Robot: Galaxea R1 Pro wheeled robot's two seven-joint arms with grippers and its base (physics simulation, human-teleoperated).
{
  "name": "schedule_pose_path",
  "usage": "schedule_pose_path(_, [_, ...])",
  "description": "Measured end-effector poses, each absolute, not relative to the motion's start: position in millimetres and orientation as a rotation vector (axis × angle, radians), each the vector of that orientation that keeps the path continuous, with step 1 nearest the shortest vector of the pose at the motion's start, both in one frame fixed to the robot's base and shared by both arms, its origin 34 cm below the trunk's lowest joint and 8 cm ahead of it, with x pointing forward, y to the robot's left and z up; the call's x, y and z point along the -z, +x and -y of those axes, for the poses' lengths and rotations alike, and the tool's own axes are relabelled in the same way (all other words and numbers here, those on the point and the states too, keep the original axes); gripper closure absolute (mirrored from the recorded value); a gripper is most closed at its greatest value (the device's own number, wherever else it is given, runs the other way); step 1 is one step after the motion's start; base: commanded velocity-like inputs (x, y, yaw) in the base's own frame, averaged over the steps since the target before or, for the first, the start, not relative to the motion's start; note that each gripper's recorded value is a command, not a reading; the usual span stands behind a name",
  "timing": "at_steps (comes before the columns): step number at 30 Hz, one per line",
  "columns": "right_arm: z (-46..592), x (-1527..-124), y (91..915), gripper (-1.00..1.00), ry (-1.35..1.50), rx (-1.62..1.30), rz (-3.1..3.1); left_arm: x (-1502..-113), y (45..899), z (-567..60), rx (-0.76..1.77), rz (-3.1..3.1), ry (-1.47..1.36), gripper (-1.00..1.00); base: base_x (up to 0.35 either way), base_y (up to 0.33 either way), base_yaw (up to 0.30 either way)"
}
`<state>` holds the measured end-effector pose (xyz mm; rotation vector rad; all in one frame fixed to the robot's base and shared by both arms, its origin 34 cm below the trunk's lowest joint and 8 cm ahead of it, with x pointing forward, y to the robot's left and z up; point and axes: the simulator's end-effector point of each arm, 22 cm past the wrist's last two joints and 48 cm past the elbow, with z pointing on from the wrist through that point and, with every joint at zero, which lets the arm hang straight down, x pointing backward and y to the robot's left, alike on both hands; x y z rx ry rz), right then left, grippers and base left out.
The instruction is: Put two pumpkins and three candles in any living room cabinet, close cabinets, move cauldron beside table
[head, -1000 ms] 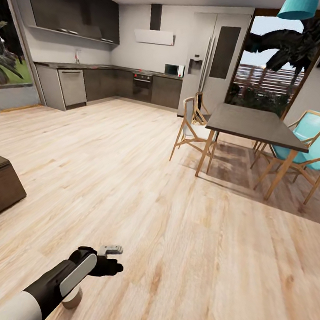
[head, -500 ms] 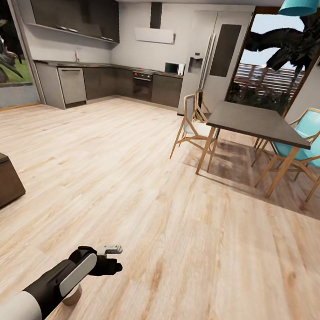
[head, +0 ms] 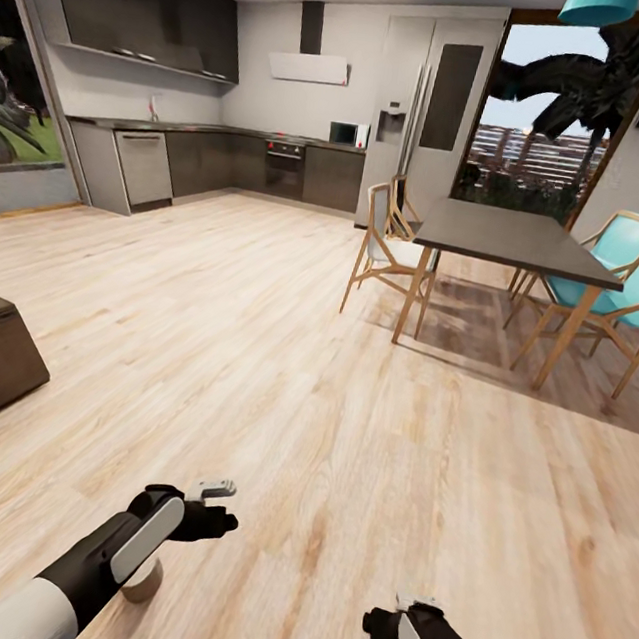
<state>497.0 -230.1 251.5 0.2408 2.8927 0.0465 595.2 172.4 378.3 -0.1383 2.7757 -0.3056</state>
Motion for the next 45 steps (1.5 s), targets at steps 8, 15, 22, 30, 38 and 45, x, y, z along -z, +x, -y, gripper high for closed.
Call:
schedule_pose_path(8, [225,-257,529,-1.00,0.226,-0.072,-2.931,-361,592,-172,0.309,-2.774,-0.142,-1.00,0.000,0.000,0.000])
schedule_pose_path(15, [225,-241,522,-1.00,0.222,-0.071,-2.948,-345,587,-173,0.307,-2.776,-0.141,-1.00,0.000,0.000,0.000])
schedule_pose_path(22, [225,-224,512,-1.00,0.206,-0.066,-2.969,-329,582,-175,0.301,-2.782,-0.140,-1.00,0.000,0.000,0.000])
schedule_pose_path(30, [225,-207,504,-1.00,0.191,-0.049,-2.994,-318,580,-172,0.308,-2.784,-0.137,-1.00,0.000,0.000,0.000])
schedule_pose_path(38, [231,-193,489,-1.00,0.199,-0.008,-3.057,-304,579,-184,0.313,-2.806,-0.187,-1.00,0.000,0.000,0.000])
schedule_pose_path(45, [231,-181,479,-1.00,0.200,-0.004,-3.088,-291,576,-186,0.316,-2.826,-0.209,-1.00,0.000,0.000,0.000])
